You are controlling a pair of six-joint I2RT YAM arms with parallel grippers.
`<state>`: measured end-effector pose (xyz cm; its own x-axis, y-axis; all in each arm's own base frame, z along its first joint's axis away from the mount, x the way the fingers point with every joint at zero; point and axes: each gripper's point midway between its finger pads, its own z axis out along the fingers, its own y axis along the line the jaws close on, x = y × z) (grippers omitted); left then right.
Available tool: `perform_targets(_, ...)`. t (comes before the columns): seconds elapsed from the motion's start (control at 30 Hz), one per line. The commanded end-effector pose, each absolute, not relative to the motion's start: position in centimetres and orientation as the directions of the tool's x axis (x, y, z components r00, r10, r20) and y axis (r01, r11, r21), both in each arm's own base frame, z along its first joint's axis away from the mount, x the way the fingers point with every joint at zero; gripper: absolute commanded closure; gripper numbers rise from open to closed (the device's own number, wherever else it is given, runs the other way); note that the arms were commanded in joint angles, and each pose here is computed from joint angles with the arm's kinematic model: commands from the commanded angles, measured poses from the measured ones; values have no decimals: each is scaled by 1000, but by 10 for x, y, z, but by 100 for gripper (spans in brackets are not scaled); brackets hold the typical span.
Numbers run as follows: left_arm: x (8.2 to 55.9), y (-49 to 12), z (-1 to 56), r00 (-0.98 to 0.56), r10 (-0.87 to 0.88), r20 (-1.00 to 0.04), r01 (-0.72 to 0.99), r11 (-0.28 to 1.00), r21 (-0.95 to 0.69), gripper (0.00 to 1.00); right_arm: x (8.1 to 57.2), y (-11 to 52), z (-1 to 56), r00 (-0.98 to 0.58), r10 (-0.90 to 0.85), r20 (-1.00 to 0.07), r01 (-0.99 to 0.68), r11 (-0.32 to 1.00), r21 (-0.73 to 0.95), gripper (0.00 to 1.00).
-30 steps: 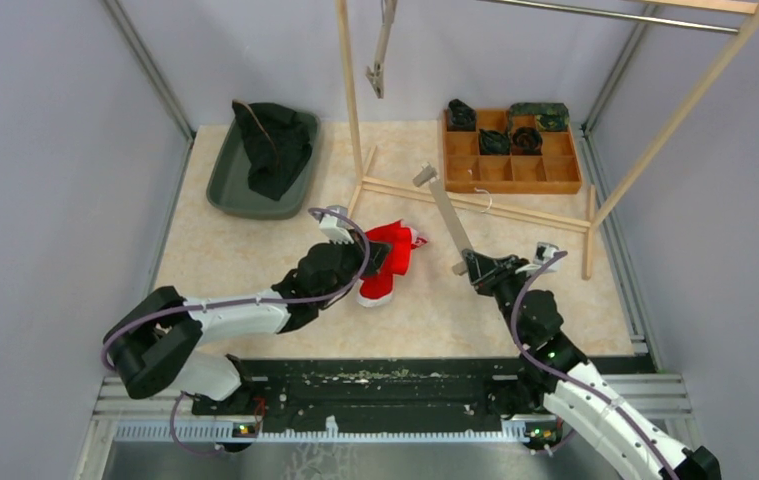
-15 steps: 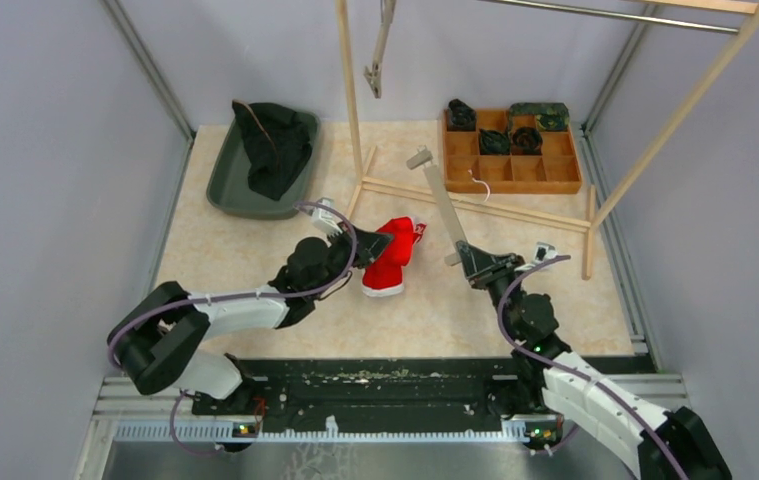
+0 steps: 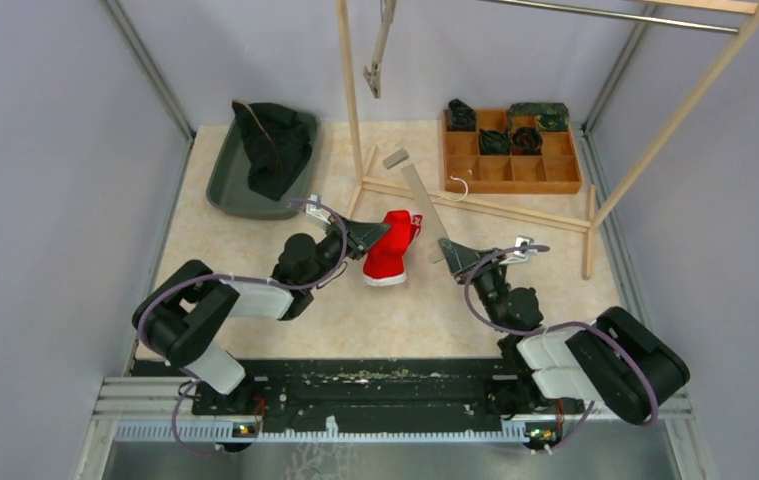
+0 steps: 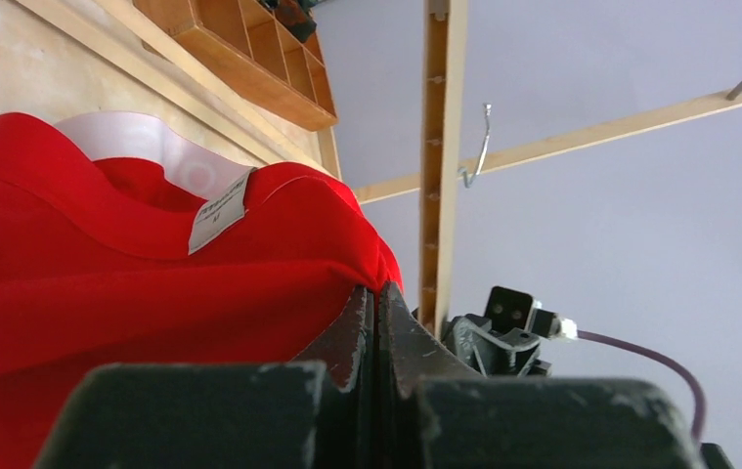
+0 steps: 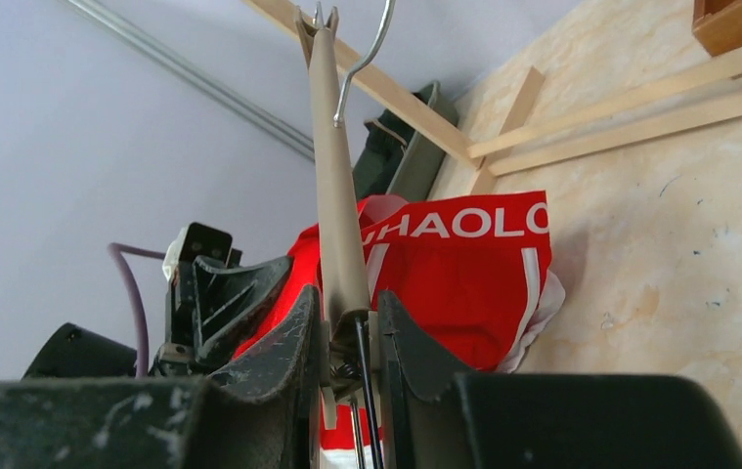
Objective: Clip the underwear to the hanger
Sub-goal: Clamp the underwear onto the hanger.
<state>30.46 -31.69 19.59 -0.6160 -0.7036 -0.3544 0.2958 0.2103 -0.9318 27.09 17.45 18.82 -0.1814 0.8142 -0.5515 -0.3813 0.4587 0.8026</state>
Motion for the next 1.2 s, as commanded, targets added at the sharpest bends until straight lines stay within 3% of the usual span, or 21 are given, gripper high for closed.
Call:
perform_targets(0.0, 299, -320, 229, -644, -711, -283, 357, 48, -933, 100, 258, 181, 263, -112, 880, -461, -603, 309, 735, 100)
perform_targets(1.17, 318, -328, 264, -684, -716, -143, 337, -135, -932, 100, 283, 206, 297, -98, 880, -465, -668, 289, 686, 100)
